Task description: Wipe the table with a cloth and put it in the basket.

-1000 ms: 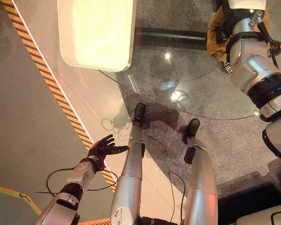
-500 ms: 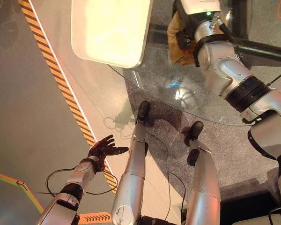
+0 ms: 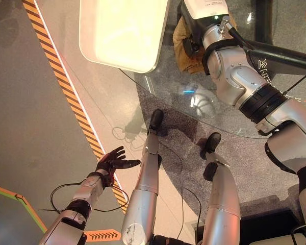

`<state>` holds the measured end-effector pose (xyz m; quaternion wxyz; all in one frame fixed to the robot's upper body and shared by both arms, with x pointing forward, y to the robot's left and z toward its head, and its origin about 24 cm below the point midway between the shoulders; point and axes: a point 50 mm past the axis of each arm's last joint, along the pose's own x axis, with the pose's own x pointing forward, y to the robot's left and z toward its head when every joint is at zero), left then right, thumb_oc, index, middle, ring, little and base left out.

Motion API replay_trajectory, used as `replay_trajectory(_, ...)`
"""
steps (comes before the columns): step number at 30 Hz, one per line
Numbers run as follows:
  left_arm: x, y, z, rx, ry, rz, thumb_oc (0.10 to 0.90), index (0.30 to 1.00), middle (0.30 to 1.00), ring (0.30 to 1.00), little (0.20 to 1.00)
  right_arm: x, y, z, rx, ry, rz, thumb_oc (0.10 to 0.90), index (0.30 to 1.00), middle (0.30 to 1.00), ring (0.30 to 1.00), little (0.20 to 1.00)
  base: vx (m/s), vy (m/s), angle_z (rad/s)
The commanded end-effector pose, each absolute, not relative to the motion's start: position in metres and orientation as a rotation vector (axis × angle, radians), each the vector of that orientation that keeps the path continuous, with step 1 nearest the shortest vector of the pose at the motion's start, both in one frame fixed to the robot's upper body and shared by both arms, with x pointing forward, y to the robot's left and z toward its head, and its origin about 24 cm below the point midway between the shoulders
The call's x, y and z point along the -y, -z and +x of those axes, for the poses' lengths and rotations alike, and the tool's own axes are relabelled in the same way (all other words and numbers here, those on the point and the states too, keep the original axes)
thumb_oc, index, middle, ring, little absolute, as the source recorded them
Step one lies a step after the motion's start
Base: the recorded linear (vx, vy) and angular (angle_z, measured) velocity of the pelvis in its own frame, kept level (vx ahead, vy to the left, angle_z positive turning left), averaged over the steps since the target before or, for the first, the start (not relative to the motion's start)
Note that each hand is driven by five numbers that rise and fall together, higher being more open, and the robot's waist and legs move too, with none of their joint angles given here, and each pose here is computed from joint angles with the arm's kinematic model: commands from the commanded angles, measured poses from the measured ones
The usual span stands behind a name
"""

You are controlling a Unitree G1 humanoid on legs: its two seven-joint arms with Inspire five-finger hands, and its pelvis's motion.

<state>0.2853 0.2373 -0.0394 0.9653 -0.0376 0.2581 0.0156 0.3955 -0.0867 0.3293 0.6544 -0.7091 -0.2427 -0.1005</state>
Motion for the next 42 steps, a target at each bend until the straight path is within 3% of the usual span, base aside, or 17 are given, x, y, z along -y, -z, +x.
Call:
replay_trajectory(1, -0.267, 0.049, 0.264, -0.584, -0.083, -0.004, 0.8, 0.9, 0.9, 0.9, 0.9, 0.048, -0.377, 0.37, 0.82, 0.333, -1.592, 0.1, 0.3, 0.3, 0.3, 0.2, 0.0, 0.0, 0.0)
replay_trajectory(7, -0.267, 0.049, 0.263, -0.583, -0.083, 0.0, 0.8, 0.9, 0.9, 0.9, 0.9, 0.092, -0.388, 0.385, 0.702, 0.539, -1.6, 0.1, 0.3, 0.3, 0.3, 0.2, 0.0, -0.005, 0.03)
replay_trajectory(15, -0.27, 0.052, 0.258, -0.589, -0.1, -0.001, 0.8, 0.9, 0.9, 0.9, 0.9, 0.208, -0.407, 0.385, 0.43, 0.945, -1.604, 0.1, 0.3, 0.3, 0.3, 0.2, -0.01, 0.001, 0.07)
replay_trajectory(21, -0.276, 0.048, 0.258, -0.59, -0.106, -0.022, 0.8, 0.9, 0.9, 0.9, 0.9, 0.27, -0.404, 0.37, 0.229, 1.105, -1.616, 0.1, 0.3, 0.3, 0.3, 0.2, -0.01, 0.034, 0.02)
replay_trajectory(42, -0.307, 0.033, 0.26, -0.588, -0.182, -0.069, 0.8, 0.9, 0.9, 0.9, 0.9, 0.374, -0.373, 0.324, -0.1, 1.324, -1.456, 0.1, 0.3, 0.3, 0.3, 0.2, 0.0, 0.004, -0.04)
